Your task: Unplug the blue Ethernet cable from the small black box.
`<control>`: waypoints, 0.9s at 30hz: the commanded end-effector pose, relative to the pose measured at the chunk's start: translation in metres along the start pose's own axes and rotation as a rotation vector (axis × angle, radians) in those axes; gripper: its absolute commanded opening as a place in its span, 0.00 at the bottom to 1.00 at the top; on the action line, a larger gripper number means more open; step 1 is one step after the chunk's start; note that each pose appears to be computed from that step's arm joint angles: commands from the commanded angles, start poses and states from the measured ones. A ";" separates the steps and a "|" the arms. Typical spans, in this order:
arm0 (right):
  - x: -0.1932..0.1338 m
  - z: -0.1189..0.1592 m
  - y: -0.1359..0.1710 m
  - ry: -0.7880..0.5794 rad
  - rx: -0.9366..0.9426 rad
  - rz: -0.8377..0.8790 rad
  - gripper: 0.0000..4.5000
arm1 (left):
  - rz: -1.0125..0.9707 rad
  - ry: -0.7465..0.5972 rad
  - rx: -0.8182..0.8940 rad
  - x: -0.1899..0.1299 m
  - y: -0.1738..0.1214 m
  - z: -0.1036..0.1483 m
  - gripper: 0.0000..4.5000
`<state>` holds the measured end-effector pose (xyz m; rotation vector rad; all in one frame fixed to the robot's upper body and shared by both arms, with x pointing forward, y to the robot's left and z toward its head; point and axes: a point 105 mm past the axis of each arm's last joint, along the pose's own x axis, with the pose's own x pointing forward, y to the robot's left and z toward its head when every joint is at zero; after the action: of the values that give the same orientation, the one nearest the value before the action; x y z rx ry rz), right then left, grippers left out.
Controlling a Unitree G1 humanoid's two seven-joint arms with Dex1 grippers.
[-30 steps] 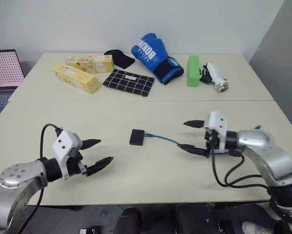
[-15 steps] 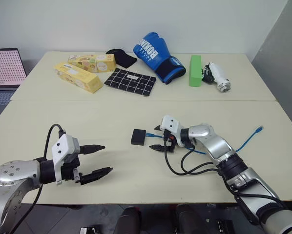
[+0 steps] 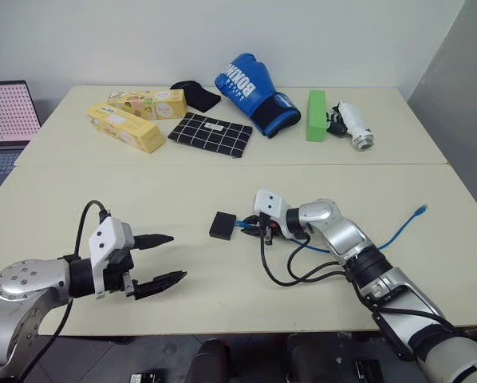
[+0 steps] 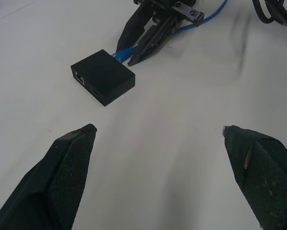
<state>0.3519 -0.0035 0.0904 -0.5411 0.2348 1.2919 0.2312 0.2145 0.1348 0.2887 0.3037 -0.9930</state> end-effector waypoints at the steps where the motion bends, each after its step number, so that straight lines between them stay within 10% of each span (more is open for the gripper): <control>1: -0.002 0.005 -0.007 0.003 -0.032 -0.025 0.02 | 0.010 -0.014 0.031 0.000 0.003 0.005 1.00; 16: -0.051 0.079 0.007 -0.174 -0.835 -0.170 0.02 | 0.015 -0.281 -0.363 0.037 0.011 0.030 1.00; 27: -0.053 0.094 0.018 -0.218 -0.942 -0.191 0.02 | -0.068 -0.308 -0.385 0.050 0.008 0.041 1.00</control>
<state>0.3142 -0.0015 0.1752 -1.1603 -0.5448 1.2391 0.2691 0.1694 0.1478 -0.2193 0.2482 -0.9775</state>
